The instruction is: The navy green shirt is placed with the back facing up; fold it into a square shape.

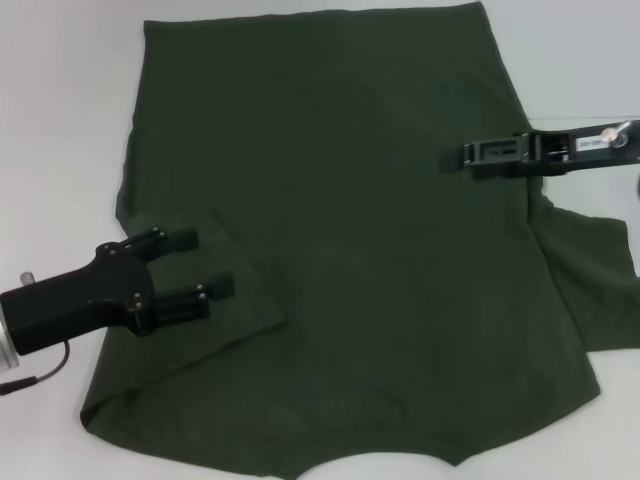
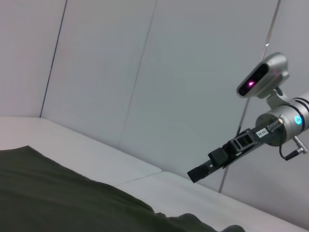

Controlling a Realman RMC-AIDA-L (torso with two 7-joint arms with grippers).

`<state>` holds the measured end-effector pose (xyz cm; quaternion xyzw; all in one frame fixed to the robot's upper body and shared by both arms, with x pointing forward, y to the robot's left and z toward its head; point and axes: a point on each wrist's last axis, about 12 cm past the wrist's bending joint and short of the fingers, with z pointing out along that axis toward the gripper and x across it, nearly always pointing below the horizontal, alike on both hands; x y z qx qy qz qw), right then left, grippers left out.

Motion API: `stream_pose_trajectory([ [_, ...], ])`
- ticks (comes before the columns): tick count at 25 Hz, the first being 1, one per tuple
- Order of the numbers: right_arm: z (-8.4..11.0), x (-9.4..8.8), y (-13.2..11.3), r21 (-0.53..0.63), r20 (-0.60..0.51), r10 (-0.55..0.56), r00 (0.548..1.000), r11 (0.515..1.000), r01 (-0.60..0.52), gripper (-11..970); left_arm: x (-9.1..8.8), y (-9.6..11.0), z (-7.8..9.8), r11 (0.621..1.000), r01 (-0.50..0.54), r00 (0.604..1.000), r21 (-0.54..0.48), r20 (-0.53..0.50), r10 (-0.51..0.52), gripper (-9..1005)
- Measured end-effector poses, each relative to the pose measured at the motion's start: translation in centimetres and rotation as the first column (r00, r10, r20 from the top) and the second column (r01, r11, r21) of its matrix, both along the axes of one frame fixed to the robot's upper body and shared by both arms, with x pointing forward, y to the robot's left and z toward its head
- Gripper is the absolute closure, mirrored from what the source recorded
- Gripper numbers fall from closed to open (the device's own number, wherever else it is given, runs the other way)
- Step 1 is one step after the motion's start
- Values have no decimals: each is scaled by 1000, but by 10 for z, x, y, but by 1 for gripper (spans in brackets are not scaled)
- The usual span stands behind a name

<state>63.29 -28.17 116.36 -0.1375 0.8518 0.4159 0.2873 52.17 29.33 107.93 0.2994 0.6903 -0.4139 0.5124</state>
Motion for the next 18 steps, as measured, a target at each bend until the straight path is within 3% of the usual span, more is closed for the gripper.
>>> stream_pose_trajectory([
  [7,7,-11,-33,-10,-214,-92,973,996,92,25,4,-9,0,1000,31,999,3,18,-31,84],
  [18,7,-41,-89,-118,-362,-228,904,973,198,25,8,-14,2,997,72,997,29,16,-72,84],
])
